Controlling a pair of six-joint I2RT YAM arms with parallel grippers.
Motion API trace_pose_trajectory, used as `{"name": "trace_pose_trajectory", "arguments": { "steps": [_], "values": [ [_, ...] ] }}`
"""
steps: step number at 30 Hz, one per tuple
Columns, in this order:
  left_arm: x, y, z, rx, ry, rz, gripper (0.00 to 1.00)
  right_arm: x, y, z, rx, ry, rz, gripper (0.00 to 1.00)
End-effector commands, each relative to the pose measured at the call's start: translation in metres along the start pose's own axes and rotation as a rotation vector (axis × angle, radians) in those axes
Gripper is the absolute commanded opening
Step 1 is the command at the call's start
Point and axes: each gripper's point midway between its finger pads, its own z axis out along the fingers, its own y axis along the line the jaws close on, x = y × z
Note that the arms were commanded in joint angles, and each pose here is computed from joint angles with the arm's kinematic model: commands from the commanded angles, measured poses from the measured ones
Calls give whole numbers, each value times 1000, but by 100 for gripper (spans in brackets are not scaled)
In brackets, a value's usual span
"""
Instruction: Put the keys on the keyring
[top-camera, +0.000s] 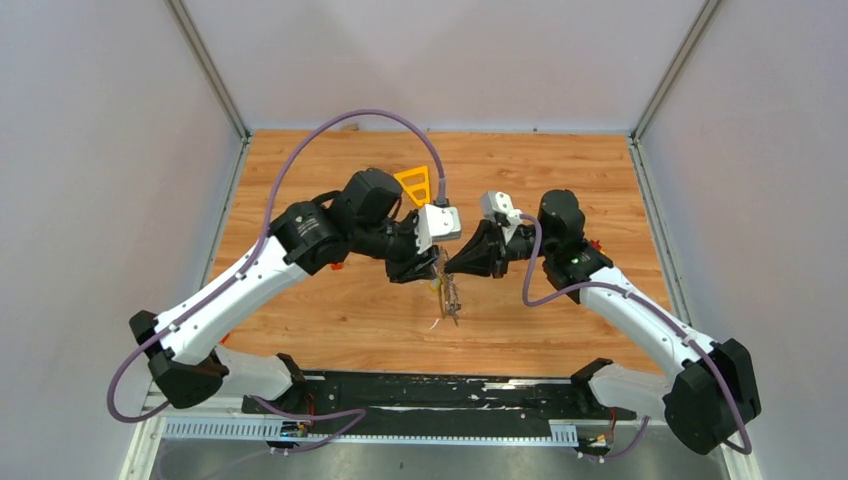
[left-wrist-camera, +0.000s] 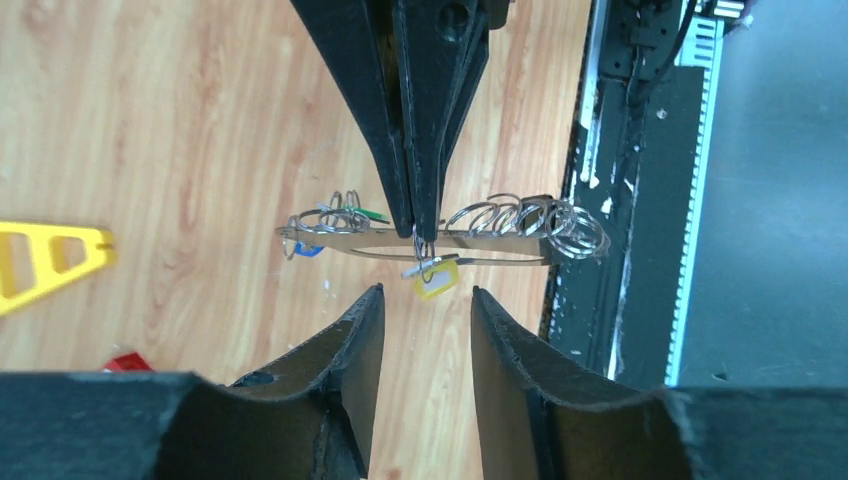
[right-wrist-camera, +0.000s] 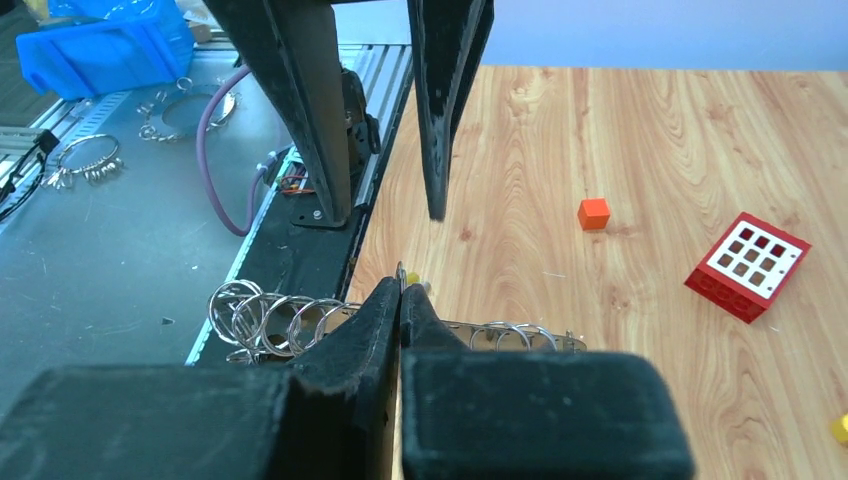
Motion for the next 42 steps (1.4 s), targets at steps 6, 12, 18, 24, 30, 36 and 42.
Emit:
{"name": "trace_pose_trajectory", "arguments": {
  "steps": [6,12,18,24,30,36,42],
  "values": [
    [-42,12,-26,-108,-296,193,55,-58,12,-16,11,-95,-125,0],
    [-57,0,-23,-70,-451,276,54,-74,18,-22,6,-138,-116,0],
    [-53,-12,-11,21,-478,338,54,-85,26,-26,-11,-174,-123,0],
    [-55,-15,-6,49,-491,344,50,-86,25,-26,-15,-186,-106,0],
    [-54,-16,-7,48,-495,346,40,-79,19,-25,-3,-176,-96,0],
    [-54,-13,-11,26,-493,348,35,-74,15,-25,4,-162,-90,0],
    [-55,-10,-19,-7,-489,359,29,-68,12,-24,9,-148,-85,0]
  ]
}}
